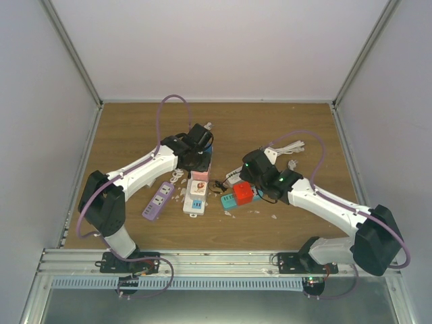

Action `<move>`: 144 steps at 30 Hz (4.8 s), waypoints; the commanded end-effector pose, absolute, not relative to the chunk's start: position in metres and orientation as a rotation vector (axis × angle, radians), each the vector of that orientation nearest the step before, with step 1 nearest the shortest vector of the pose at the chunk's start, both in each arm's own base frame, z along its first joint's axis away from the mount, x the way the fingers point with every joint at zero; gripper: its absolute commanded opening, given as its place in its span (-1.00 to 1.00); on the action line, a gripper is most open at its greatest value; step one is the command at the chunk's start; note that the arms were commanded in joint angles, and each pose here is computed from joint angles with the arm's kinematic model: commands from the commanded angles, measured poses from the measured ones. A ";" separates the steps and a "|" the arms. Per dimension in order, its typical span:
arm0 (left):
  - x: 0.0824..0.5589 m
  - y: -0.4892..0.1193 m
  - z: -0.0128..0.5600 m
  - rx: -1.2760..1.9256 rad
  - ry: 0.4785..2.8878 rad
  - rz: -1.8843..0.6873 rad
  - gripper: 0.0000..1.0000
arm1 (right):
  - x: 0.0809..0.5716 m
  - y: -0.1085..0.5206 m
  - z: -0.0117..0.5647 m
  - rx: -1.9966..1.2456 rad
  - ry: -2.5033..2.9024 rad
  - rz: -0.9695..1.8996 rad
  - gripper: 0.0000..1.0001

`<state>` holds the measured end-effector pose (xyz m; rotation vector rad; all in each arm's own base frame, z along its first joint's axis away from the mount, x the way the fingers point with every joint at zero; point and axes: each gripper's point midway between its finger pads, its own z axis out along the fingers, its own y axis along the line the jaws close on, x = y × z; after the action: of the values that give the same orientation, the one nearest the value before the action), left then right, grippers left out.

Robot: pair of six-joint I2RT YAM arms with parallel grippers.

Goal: Insert the plug

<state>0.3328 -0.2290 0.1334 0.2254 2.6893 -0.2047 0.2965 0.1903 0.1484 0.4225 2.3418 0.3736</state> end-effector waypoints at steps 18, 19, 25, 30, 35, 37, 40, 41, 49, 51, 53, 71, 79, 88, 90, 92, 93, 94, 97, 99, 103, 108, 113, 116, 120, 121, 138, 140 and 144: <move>0.318 -0.218 0.092 0.203 2.815 0.004 -0.89 | 0.298 0.180 0.145 0.449 2.328 0.328 0.12; 0.317 -0.217 0.090 0.198 2.822 0.016 -0.90 | 0.298 0.179 0.146 0.451 2.323 0.323 0.12; 0.310 -0.208 0.079 0.164 2.854 0.091 -0.92 | 0.297 0.175 0.147 0.438 2.315 0.308 0.12; 0.315 -0.227 0.109 0.183 2.810 -0.028 -0.58 | 0.297 0.177 0.152 0.387 2.308 0.317 0.07; 0.324 -0.243 0.159 0.220 2.726 -0.148 -0.04 | 0.298 0.181 0.160 0.354 2.284 0.353 0.07; 0.322 -0.244 0.170 0.228 2.704 -0.176 0.06 | 0.299 0.195 0.167 0.237 2.277 0.405 0.13; 0.321 -0.243 0.189 0.241 2.660 -0.214 0.14 | 0.295 0.219 0.182 0.049 2.232 0.524 0.19; 0.322 -0.241 0.195 0.240 2.644 -0.216 0.14 | 0.294 0.226 0.187 0.005 2.214 0.557 0.21; 0.351 -0.183 0.237 0.113 2.518 -0.205 0.16 | 0.281 0.262 0.183 -0.168 2.244 0.578 0.32; 0.360 -0.155 0.235 0.045 2.513 -0.218 0.13 | 0.280 0.266 0.181 -0.164 2.252 0.579 0.33; 0.369 -0.126 0.228 -0.045 2.508 -0.248 0.12 | 0.279 0.268 0.179 -0.161 2.258 0.582 0.33; 0.377 -0.019 0.058 -0.253 2.769 -0.148 0.23 | 0.283 0.257 0.197 -0.232 2.157 0.511 0.52; 0.362 -0.027 0.030 -0.277 2.858 -0.211 0.27 | 0.286 0.254 0.191 -0.223 2.169 0.481 0.52; 0.337 -0.037 0.027 -0.257 2.903 -0.109 0.33 | 0.289 0.260 0.179 -0.216 2.214 0.476 0.52; 0.333 -0.037 0.026 -0.247 2.915 -0.077 0.33 | 0.288 0.261 0.177 -0.216 2.219 0.477 0.51; 0.330 -0.037 0.025 -0.243 2.926 -0.038 0.33 | 0.288 0.261 0.176 -0.217 2.223 0.474 0.51; 0.328 -0.036 0.024 -0.242 2.932 -0.016 0.33 | 0.288 0.261 0.176 -0.216 2.223 0.475 0.52; 0.325 -0.036 0.023 -0.236 2.941 0.003 0.33 | 0.288 0.260 0.175 -0.215 2.226 0.473 0.51; 0.317 -0.034 0.021 -0.253 2.959 0.054 0.33 | 0.287 0.260 0.174 -0.211 2.230 0.472 0.51; 0.311 -0.032 0.019 -0.267 2.969 0.073 0.31 | 0.287 0.260 0.174 -0.207 2.229 0.476 0.52; 0.306 -0.031 0.016 -0.282 2.976 0.081 0.16 | 0.287 0.259 0.174 -0.207 2.232 0.476 0.52; 0.324 -0.033 0.035 -0.311 2.878 0.039 -0.19 | 0.287 0.260 0.180 -0.209 2.225 0.486 0.50; 0.347 -0.037 0.088 -0.375 2.700 -0.050 -0.25 | 0.285 0.271 0.191 -0.272 2.190 0.546 0.47; 0.352 -0.046 0.131 -0.424 2.581 -0.184 -0.26 | 0.280 0.284 0.203 -0.322 2.127 0.635 0.46; 0.351 -0.075 0.191 -0.488 2.419 -0.502 -0.25 | 0.274 0.310 0.229 -0.377 2.016 0.752 0.46; 0.349 -0.082 0.205 -0.499 2.380 -0.582 -0.25 | 0.273 0.318 0.240 -0.386 1.980 0.780 0.46; 0.310 -0.137 0.309 -0.603 2.089 -1.320 -0.19 | 0.284 0.443 0.294 -0.480 1.787 1.009 0.47; 0.308 -0.139 0.308 -0.602 2.086 -1.350 -0.19 | 0.287 0.448 0.300 -0.476 1.774 1.017 0.45; 0.307 -0.138 0.306 -0.610 2.088 -1.351 -0.19 | 0.291 0.453 0.304 -0.454 1.754 1.030 0.36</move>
<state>0.3119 -0.1308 0.2935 -0.6478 2.1245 -1.2596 0.2846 0.4427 0.2727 -0.5040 1.8510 0.9789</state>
